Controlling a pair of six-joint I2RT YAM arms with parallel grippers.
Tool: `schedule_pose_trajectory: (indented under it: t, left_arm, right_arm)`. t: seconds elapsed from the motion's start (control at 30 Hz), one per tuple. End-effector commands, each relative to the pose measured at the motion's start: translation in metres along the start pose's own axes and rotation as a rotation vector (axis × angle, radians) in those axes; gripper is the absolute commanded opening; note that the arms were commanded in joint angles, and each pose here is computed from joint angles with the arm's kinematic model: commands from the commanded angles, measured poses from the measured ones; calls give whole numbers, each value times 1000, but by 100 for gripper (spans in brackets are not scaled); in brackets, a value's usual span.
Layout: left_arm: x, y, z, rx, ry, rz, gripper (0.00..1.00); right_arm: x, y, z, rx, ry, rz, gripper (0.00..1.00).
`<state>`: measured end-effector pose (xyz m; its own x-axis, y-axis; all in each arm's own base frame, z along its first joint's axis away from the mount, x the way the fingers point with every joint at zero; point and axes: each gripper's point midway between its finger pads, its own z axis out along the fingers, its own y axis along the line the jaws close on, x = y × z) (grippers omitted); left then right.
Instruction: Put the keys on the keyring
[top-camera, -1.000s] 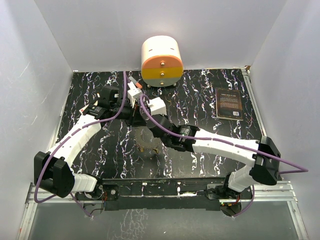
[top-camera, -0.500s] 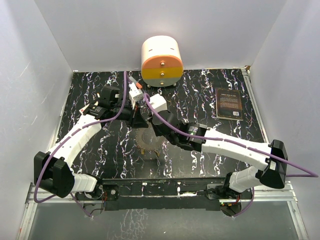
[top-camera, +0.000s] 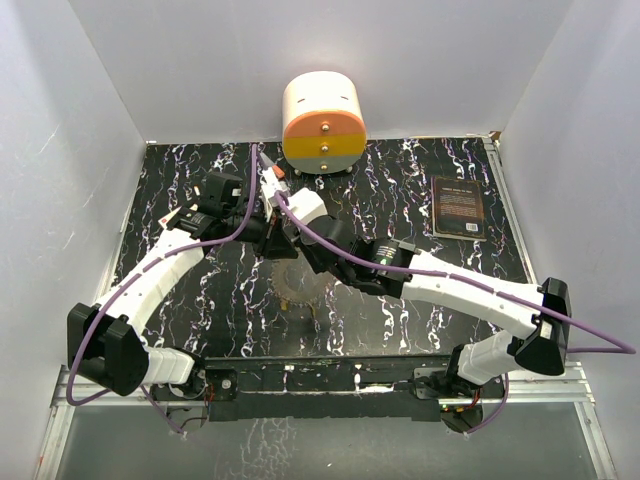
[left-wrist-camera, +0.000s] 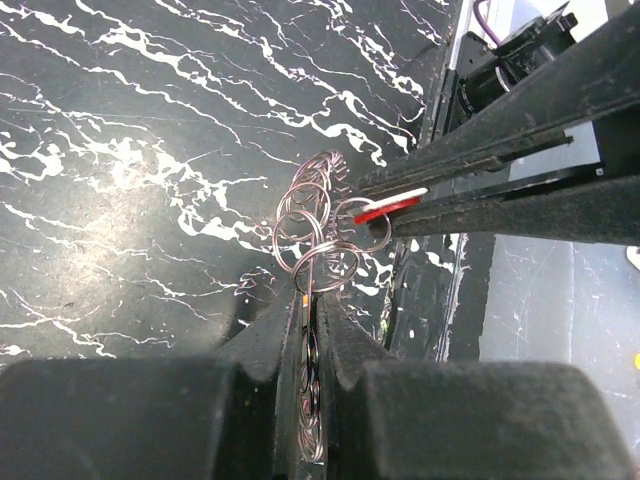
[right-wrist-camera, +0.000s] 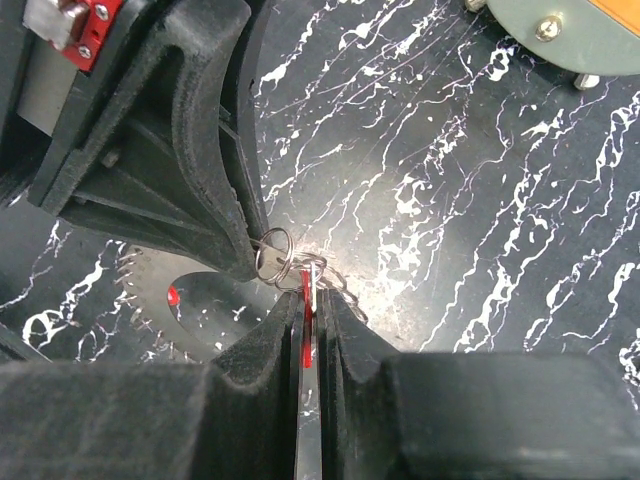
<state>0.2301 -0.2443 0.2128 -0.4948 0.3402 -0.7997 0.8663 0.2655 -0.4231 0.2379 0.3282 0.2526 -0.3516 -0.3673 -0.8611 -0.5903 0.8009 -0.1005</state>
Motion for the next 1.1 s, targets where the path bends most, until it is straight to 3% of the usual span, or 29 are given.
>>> schedule_pose_trajectory:
  t: [0.0,0.1,0.2,0.37,1.07]
  left_arm:
    - [-15,-27,-10,71,-36,77,0]
    - [-17,-27,-10,67,-41,73,0]
    - [-18,-26,-9,69,-40,66,11]
    - [-20,-30,-8,97,-46,57,18]
    - [-22,-41,-4,170,-56,53,20]
  right_arm:
    - [-33,-12,-16,22,-79,-17,8]
    - [-37,-13,-22,6,-91,-15,8]
    - [-38,-10,-25,-15,-88,-5,8]
    - [-39,-5,-27,-45,-84,10,8]
    - [-47,4,-29,-86,-80,35,8]
